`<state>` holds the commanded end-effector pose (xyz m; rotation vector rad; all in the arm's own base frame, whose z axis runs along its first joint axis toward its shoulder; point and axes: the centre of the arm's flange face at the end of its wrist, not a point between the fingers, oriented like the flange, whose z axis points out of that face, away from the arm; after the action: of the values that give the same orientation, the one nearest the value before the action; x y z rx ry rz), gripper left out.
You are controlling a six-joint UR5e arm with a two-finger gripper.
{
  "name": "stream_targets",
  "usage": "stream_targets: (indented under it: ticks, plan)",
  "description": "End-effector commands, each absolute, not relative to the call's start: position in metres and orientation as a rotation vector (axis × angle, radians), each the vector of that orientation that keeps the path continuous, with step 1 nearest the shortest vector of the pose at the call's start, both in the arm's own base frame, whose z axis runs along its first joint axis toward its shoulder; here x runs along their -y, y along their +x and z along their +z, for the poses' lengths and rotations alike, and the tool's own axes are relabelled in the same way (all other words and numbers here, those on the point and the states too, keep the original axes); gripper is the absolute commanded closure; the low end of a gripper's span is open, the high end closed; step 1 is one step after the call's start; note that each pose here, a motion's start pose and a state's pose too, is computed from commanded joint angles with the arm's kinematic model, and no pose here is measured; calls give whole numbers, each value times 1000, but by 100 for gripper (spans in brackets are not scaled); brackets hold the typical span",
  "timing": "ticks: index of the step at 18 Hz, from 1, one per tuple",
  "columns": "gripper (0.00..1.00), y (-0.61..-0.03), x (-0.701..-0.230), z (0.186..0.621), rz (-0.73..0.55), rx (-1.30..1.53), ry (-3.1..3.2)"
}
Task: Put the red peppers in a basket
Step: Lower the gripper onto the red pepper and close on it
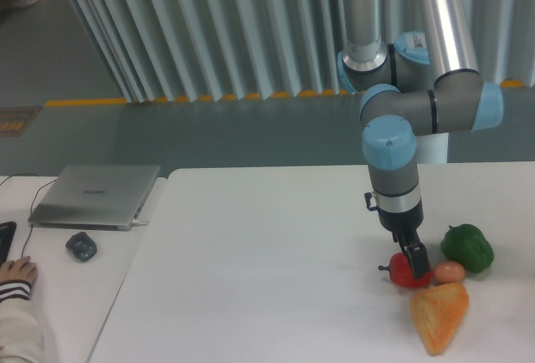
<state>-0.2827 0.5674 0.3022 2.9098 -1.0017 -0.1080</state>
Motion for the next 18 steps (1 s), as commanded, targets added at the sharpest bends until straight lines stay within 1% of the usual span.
stream_targets:
  ticks: [8, 12, 18]
  plan:
    - [0, -279, -570, 293, -90, 1007, 2899]
    - [0, -272, -575, 284, -139, 1019, 2813]
    - [0, -271, -575, 279, -126, 1019, 2807]
